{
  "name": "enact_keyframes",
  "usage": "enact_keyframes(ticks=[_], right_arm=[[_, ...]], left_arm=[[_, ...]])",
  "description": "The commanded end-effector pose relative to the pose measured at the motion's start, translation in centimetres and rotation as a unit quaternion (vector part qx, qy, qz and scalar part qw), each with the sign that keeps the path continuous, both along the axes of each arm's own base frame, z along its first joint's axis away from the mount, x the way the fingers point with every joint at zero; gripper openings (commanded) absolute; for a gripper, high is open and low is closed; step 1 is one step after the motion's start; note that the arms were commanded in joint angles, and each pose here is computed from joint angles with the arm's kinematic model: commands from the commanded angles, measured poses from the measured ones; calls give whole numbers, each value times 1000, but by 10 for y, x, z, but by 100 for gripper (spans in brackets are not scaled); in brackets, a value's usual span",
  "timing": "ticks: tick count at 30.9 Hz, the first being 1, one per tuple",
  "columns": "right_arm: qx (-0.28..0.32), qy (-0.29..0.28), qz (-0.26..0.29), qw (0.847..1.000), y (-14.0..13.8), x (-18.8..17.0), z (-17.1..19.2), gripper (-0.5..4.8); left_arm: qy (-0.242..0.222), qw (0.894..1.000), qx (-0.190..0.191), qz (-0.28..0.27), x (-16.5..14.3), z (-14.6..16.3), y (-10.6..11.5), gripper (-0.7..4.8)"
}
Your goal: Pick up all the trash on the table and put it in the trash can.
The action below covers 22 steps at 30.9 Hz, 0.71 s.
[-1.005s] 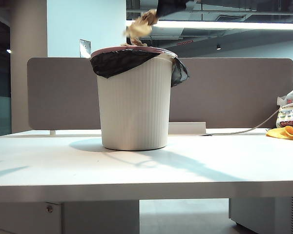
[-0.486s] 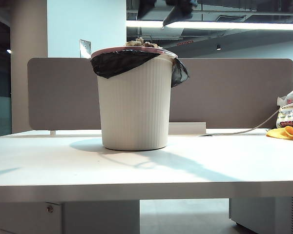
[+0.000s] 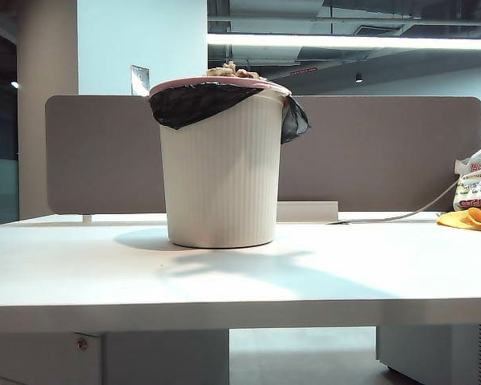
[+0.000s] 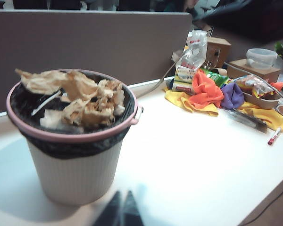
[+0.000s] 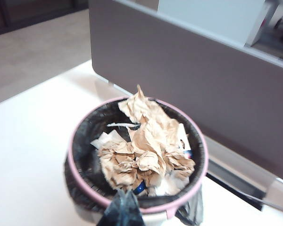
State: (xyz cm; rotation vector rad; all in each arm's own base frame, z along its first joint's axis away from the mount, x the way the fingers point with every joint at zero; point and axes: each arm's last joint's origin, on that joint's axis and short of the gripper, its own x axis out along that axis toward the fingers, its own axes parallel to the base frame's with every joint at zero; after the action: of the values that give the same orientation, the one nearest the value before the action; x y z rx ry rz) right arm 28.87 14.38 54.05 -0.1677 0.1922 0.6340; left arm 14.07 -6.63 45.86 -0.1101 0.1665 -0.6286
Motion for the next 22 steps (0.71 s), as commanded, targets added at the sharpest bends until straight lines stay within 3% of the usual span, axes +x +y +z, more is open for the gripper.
enact_keyframes(ticks=[1, 7, 11, 17, 22], right_arm=[[-20, -33, -4, 999, -24, -51, 25, -5], [-19, -69, -55, 996, -72, -142, 47, -5], [-18, -73, -58, 996, -98, -197, 44, -5], [0, -52, -62, 997, -128, -259, 15, -5], [46, -22, -74, 996, -144, -292, -34, -5]], left_arm=[[-10, 1000, 23, 0, -24, 1, 10, -5], [-34, 998, 47, 7, -75, -1, 32, -5], [-38, 998, 48, 29, -109, -12, 48, -5], [-42, 998, 44, 29, -140, -38, 61, -5], [-4, 999, 11, 34, -143, -74, 62, -5]])
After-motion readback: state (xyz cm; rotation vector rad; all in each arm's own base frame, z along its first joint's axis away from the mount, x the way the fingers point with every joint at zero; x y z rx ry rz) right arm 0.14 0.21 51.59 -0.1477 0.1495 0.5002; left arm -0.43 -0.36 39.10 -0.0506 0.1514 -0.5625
